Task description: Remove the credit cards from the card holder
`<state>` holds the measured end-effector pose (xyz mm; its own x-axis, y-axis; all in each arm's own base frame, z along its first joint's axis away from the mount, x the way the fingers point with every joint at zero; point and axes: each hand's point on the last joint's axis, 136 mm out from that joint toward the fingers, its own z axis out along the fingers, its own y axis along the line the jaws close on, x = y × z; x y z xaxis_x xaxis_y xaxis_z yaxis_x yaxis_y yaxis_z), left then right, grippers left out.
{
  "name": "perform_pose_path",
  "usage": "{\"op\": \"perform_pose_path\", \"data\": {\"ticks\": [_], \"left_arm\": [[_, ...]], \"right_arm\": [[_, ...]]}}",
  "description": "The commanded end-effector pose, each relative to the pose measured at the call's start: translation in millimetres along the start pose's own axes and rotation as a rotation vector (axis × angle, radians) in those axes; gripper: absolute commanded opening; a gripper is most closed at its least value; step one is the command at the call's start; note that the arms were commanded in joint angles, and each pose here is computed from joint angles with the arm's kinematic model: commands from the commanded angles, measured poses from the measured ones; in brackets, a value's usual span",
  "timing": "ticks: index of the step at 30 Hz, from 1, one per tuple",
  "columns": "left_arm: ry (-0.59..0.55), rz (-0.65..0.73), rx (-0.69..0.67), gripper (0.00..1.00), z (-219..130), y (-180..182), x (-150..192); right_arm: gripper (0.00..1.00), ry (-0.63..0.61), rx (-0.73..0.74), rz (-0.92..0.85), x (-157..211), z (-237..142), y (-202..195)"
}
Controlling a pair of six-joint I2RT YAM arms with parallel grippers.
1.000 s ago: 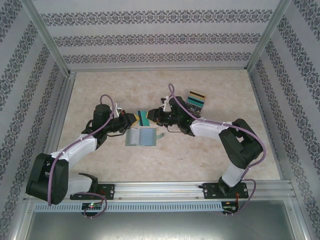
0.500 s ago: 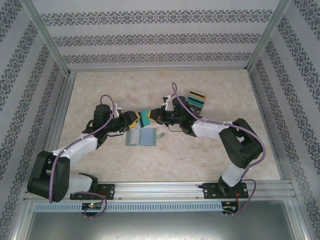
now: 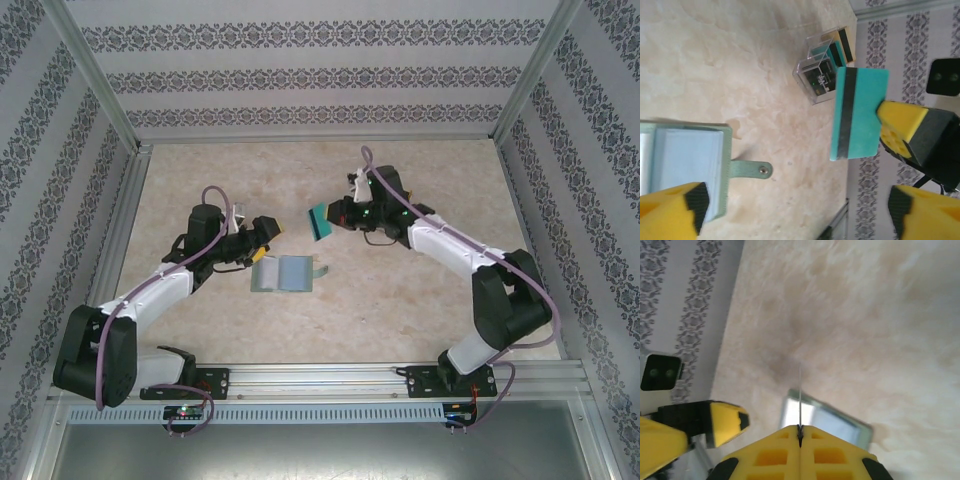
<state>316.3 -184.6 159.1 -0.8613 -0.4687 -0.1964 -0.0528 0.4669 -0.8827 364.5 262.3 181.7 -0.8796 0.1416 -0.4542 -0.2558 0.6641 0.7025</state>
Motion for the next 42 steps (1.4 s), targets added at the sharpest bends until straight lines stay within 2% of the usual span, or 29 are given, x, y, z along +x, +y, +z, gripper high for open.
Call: {"op": "perform_pose_path", "data": {"ticks": [1, 13, 22, 30, 42], "left_arm": [[-0.006, 0.068, -0.030, 0.99, -11, -8, -4], [0.010, 0.111, -0.041, 0.99, -15, -10, -1], [0.018, 0.107, -0.045, 0.99, -17, -10, 2], [0.017, 0.117, -0.061, 0.99, -21, -11, 3], [0.018, 0.120, -0.087, 0.99, -21, -5, 4]], "right_arm": [[0.00, 0.074, 0.222, -0.205, 3, -35, -31], [0.00, 0.188, 0.656, -0.850, -32, -85, -84], [0.00, 0.233, 0.765, -1.129, -61, -79, -101], [0.00, 0.288, 0.790, -1.255, -75, -58, -119], [0.00, 0.296, 0.737, -1.174, -85, -42, -152]]}}
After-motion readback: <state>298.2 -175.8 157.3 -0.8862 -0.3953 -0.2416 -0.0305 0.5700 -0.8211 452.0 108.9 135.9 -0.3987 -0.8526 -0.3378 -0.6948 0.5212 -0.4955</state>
